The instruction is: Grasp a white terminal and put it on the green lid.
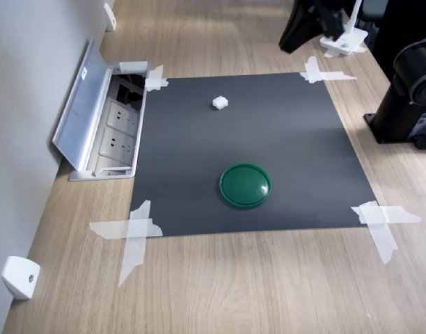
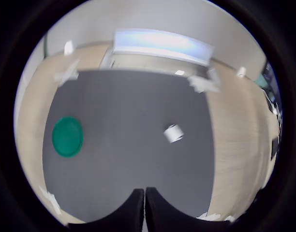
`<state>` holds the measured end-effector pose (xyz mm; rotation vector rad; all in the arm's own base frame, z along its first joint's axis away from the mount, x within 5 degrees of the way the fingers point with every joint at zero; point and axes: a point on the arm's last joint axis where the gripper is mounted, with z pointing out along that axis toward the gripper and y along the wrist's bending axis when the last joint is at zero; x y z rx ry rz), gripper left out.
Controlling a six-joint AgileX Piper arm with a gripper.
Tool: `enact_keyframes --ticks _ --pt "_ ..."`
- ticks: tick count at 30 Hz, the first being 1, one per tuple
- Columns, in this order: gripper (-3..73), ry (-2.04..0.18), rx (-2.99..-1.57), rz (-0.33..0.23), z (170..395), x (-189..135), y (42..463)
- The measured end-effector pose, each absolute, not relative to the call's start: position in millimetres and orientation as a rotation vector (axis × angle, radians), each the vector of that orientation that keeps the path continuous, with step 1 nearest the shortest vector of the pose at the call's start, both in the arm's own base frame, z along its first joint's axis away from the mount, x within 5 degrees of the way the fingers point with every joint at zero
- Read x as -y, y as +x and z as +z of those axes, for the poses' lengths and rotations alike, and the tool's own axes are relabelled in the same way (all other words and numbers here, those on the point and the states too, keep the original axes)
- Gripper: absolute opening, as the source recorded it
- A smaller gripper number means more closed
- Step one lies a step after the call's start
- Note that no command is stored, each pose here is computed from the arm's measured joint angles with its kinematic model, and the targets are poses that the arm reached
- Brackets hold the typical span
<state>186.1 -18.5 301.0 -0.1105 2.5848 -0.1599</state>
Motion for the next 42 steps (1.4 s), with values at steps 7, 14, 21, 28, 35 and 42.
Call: enact_keyframes --ticks 7,14,21,28,35,42 --pt "0.0 -0.209 -2.709 -0.131 285.0 19.7 232.1" --pt "20.4 -0.210 -2.818 -0.099 265.8 32.7 260.8" --pt "55.3 -0.216 -2.829 -0.137 260.0 64.0 271.5" --pt "63.8 -0.240 -2.836 -0.152 248.9 81.5 300.3" --pt "64.0 -0.287 -2.890 -0.139 222.0 89.1 325.5" --pt "64.2 -0.349 -2.935 -0.120 203.1 91.2 332.6"
